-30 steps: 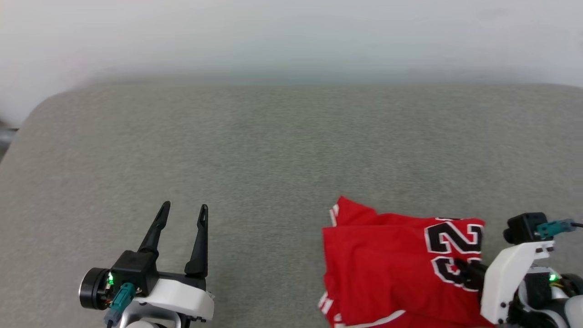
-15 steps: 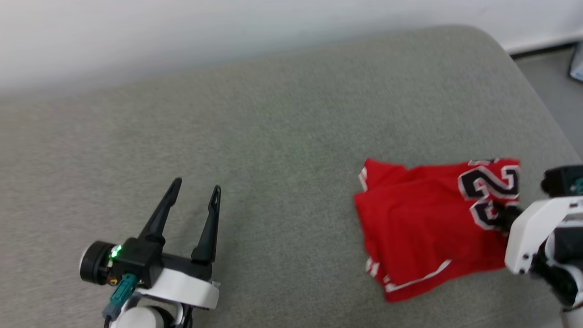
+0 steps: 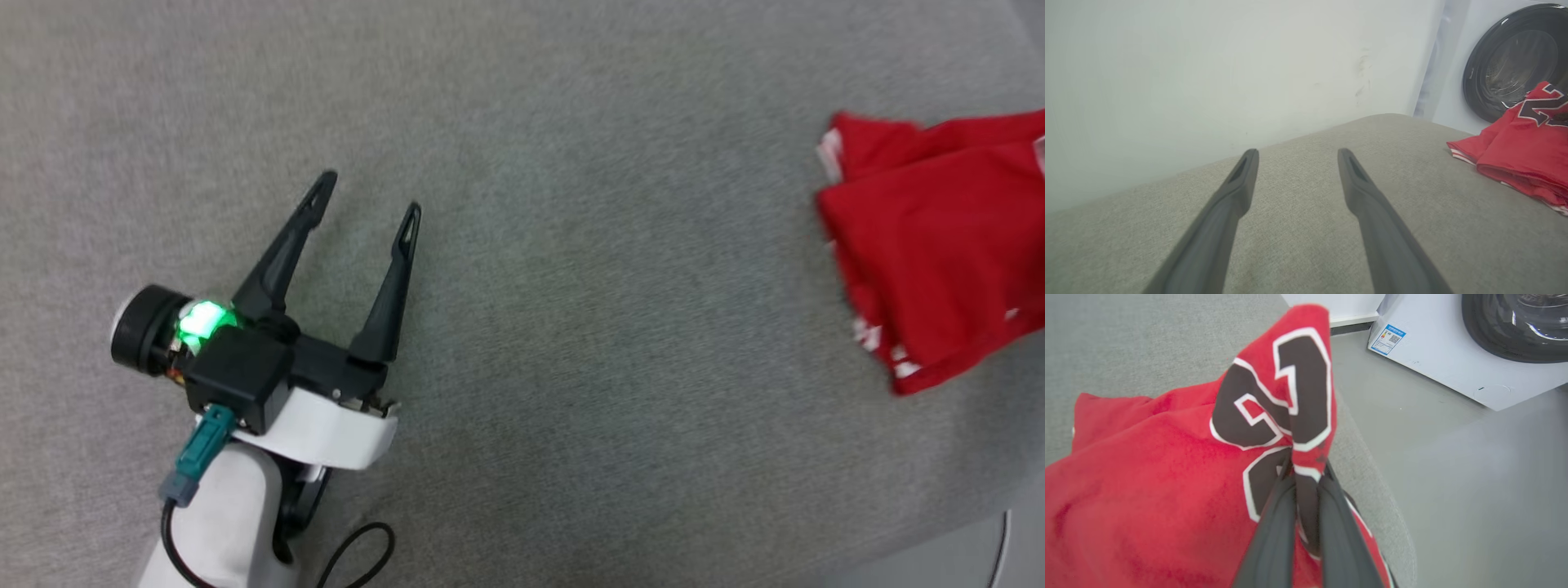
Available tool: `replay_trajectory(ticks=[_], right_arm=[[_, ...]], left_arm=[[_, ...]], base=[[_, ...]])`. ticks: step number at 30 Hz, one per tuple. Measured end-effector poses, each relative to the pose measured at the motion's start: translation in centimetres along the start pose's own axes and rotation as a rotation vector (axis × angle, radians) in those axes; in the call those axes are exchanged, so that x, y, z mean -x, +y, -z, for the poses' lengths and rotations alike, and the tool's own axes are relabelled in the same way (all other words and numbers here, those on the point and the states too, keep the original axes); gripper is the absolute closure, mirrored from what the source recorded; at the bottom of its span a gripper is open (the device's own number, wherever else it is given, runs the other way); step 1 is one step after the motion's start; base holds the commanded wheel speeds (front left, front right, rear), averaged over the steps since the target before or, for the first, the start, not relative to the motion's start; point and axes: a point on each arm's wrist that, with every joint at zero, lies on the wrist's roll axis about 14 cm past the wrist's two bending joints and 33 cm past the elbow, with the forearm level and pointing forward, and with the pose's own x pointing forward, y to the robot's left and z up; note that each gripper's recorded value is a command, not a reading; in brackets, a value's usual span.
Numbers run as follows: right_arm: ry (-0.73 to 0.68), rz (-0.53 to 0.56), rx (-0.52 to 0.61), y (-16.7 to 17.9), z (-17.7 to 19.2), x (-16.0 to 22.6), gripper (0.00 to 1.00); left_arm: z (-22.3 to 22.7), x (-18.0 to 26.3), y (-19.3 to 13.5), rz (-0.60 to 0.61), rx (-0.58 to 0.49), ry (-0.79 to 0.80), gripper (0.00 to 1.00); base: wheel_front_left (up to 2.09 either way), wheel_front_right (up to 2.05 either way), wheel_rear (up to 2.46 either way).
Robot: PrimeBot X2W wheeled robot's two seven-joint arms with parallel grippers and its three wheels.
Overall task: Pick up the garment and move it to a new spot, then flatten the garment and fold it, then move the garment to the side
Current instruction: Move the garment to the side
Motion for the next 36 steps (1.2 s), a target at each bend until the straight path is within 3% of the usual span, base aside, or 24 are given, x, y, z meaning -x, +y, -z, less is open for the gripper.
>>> replay_trajectory(ticks=[7, 12, 13, 14, 15, 16, 26, 32, 36], right_arm=[[0.011, 0.109, 0.028, -2.4, 0.0, -3.6, 1.0], [0.015, 0.13, 0.026, -2.1, 1.0, -5.4, 1.0], [0.004, 0.134, 0.031, -2.0, 1.0, -5.6, 0.86], [0.005, 0.139, 0.024, -1.9, 1.4, -5.8, 0.55], [0.009, 0.146, 0.03, -2.0, 1.7, -5.9, 0.05], [-0.005, 0.154, 0.029, -2.1, 1.7, -6.0, 0.0], [-0.186, 0.219, 0.063, -4.1, -1.1, -4.4, 0.0], [-0.295, 0.169, 0.053, -3.4, -2.8, -2.4, 0.0], [-0.351, 0.118, -0.011, -2.6, -2.9, -0.6, 0.0]], left_arm=[[2.5, -0.4, 2.2, -0.014, 0.007, 0.016, 0.0], [3.7, 0.1, 3.3, -0.024, 0.0, 0.037, 0.0], [4.0, 0.2, 3.4, -0.027, 0.0, 0.042, 0.0], [4.1, 0.3, 3.6, -0.029, 0.0, 0.047, 0.0], [4.2, 0.4, 3.6, -0.031, 0.0, 0.049, 0.0], [4.2, 0.4, 3.6, -0.031, 0.0, 0.05, 0.0], [2.3, 0.8, 2.8, -0.034, 0.004, 0.031, 0.0], [0.9, 2.2, 2.1, -0.069, 0.016, 0.039, 0.0], [-0.4, 3.5, 1.0, -0.097, 0.028, 0.041, 0.0]], base=[[0.0, 0.0, 0.0], [0.0, 0.0, 0.0], [0.0, 0.0, 0.0], [0.0, 0.0, 0.0], [0.0, 0.0, 0.0], [0.0, 0.0, 0.0], [0.0, 0.0, 0.0], [0.0, 0.0, 0.0], [0.0, 0.0, 0.0]])
